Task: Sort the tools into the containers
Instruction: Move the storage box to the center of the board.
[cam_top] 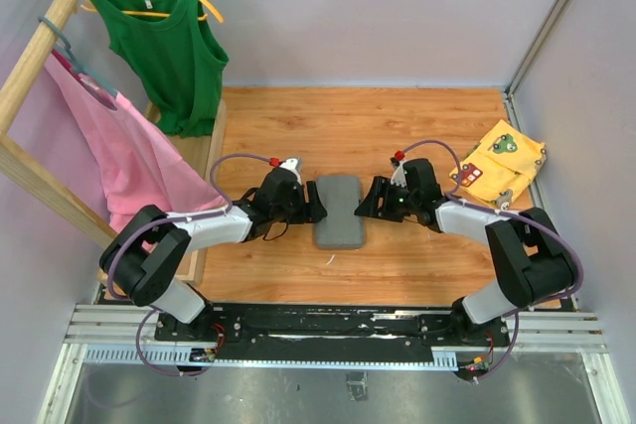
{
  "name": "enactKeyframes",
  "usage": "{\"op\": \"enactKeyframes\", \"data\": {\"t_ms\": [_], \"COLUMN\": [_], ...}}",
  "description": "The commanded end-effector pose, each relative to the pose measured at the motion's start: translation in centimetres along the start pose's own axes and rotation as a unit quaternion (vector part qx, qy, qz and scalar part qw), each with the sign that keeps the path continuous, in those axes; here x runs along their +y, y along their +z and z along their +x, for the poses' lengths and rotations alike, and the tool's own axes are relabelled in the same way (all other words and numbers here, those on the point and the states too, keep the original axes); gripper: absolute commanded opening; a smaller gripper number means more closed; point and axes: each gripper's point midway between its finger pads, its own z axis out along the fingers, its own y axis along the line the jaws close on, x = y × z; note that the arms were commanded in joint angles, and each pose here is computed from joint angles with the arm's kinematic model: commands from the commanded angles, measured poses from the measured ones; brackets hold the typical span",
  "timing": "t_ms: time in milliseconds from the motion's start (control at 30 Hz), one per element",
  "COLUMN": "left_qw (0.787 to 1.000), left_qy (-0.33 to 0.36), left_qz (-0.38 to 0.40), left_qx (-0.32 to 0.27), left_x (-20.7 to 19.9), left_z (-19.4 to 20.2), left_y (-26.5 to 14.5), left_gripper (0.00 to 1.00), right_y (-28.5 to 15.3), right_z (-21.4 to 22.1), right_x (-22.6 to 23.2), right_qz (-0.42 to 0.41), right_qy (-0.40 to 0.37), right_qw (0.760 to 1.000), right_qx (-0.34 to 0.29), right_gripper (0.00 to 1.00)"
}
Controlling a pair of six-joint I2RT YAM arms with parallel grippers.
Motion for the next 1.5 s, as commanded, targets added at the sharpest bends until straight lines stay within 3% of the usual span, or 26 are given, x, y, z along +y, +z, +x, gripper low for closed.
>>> {"op": "enactKeyframes", "data": {"t_ms": [0, 900, 1467], "left_qw": [1.0, 0.999, 0.999], "left_qy": [0.001, 0.033, 0.036], "left_qz": [0.006, -0.01, -0.002], "left_qx": [0.005, 0.039, 0.041], "left_x": [0.5, 3.0, 2.9], "left_z": [1.0, 4.4, 4.5], "left_y": [0.7, 1.5, 1.8], "left_gripper": [0.67, 0.6, 0.6], "right_y": [0.6, 1.4, 1.2], "right_z": [-1.5, -1.1, -0.4], "right_x": [0.4, -0.8, -0.5], "right_qz": [-0.01, 0.068, 0.114], "right_qy": [-0.018, -0.082, -0.116], "right_qw": [1.0, 0.994, 0.985], "right_qx": [-0.012, 0.035, 0.059], "right_gripper": [0.61, 0.24, 0.16]}}
